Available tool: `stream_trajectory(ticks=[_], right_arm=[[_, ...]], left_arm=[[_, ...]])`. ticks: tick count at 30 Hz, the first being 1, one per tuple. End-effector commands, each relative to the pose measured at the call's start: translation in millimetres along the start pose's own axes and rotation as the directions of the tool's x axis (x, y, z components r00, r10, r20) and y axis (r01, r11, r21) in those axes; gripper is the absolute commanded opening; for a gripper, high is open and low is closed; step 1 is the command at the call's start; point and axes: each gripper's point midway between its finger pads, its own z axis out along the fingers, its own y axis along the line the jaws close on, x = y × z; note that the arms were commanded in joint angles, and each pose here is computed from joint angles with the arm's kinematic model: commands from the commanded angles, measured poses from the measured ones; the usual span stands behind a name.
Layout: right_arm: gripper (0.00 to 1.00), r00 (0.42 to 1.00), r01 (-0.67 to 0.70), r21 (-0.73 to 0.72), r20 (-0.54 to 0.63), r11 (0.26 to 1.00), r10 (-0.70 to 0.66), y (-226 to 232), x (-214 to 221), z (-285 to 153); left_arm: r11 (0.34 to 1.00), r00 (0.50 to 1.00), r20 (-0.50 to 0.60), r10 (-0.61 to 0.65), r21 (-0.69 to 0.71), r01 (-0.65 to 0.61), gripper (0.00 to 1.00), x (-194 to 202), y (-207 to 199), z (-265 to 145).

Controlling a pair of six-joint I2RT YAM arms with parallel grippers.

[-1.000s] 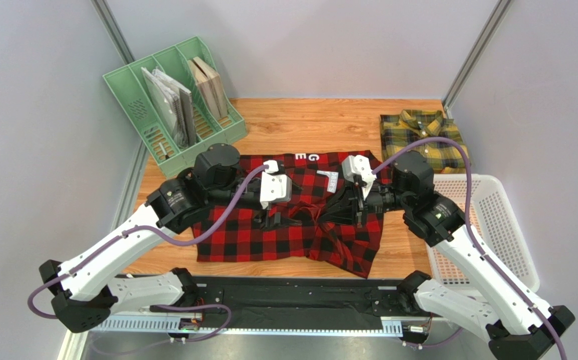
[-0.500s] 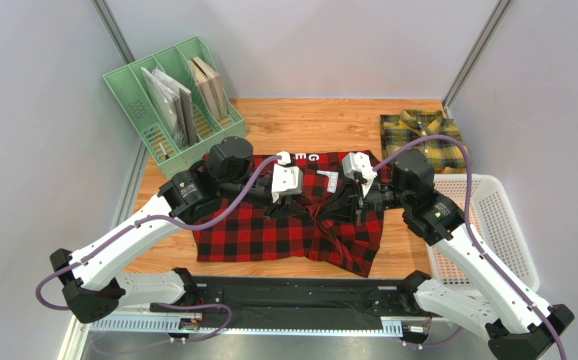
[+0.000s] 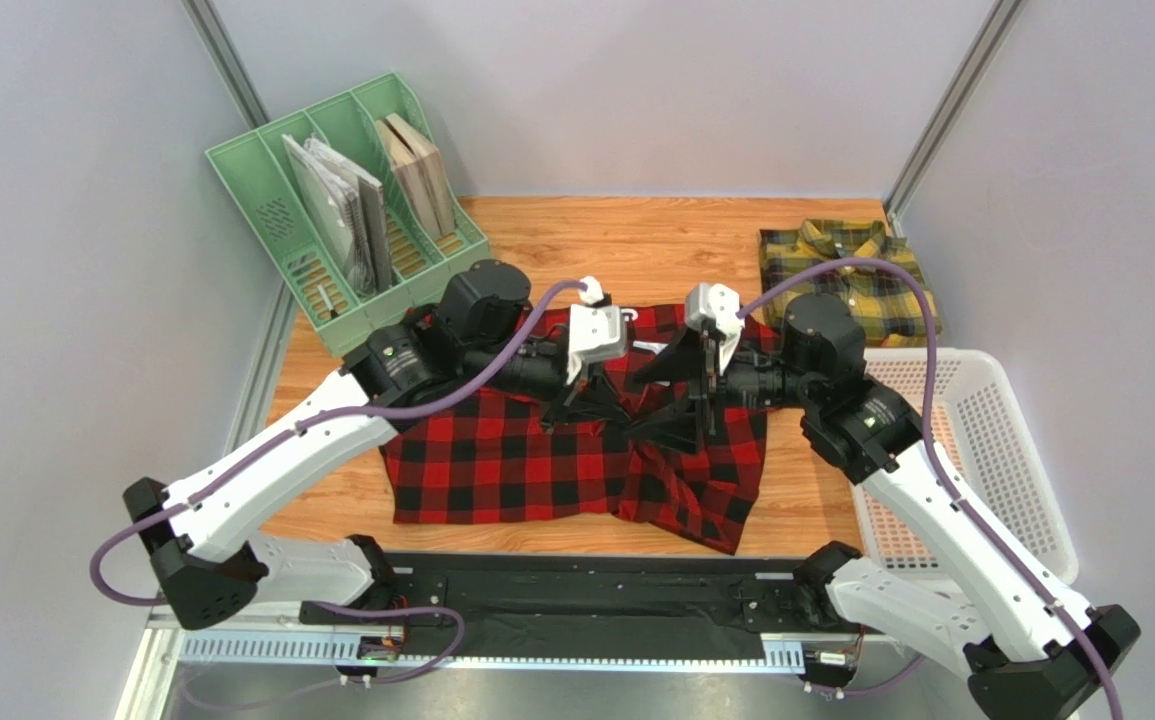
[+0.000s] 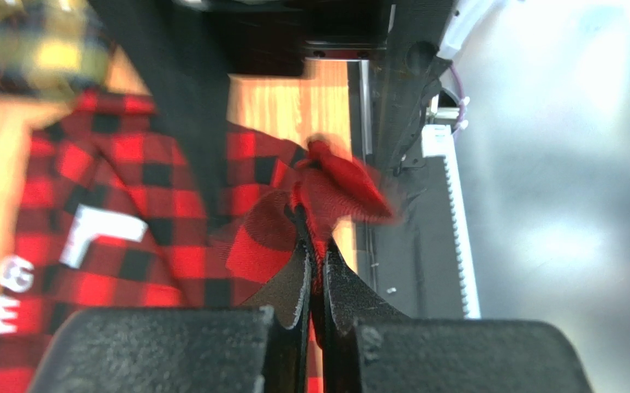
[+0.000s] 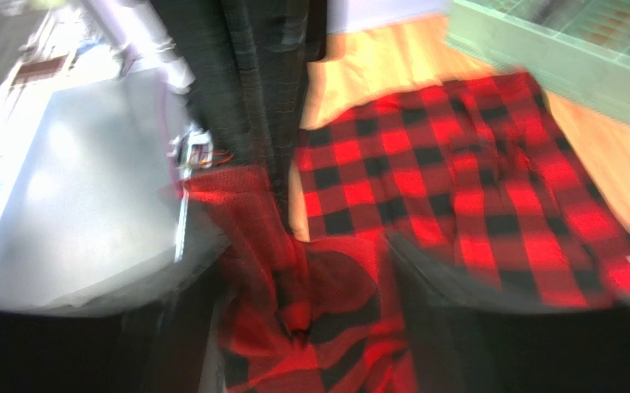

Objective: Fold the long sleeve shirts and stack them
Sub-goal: Fold the shirt

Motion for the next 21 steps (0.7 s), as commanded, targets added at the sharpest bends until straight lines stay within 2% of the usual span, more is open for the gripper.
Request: stream_trajectory(ticks=[1,3,6,11,13,17,20,21], right_arm=[[1.0,0.99,-0.144,0.252,0.037,0.957,0.139,-60.2,-1.7,-17.5],[1.0,0.983,-0.183,0.307,0.027,0.934,0.184,-73.1,5.2,-30.5],[1.0,0.99,-0.131,0.321,-0.003,0.938,0.139,-72.7,6.4,-38.6],[0.98,0.999,-0.044,0.26,0.009,0.965,0.043,-66.5,1.6,-33.0],[0.97,0.999,-0.036,0.231,-0.008,0.972,0.039,-67.8,4.9,-25.7],[0.9,0.999,-0.011,0.208,-0.041,0.978,0.02,-75.6,11.0,-14.0],[0.77,0.999,-0.014,0.21,-0.032,0.978,0.021,-82.6,9.4,-8.8],[0.49,0.999,-0.009,0.205,-0.028,0.979,0.016,-82.6,4.3,-7.6]], left_arm=[[0.924,0.929,0.019,-0.369,-0.097,0.369,0.0,4.5,28.6,-0.9],[0.859,0.879,0.032,-0.477,-0.198,0.473,0.0,14.5,50.7,-8.0],[0.819,0.841,0.004,-0.541,-0.225,0.528,0.0,15.2,58.1,-7.7],[0.847,0.86,0.017,-0.511,-0.165,0.506,0.0,0.5,53.1,-6.5],[0.841,0.854,0.004,-0.52,-0.172,0.513,0.0,4.8,54.1,-5.1],[0.877,0.883,0.011,-0.47,-0.11,0.468,0.0,-4.7,45.0,-6.6],[0.89,0.896,0.001,-0.445,-0.108,0.442,0.0,-4.4,45.0,-7.9],[0.897,0.903,0.004,-0.429,-0.118,0.427,0.0,-5.8,45.3,-10.2]])
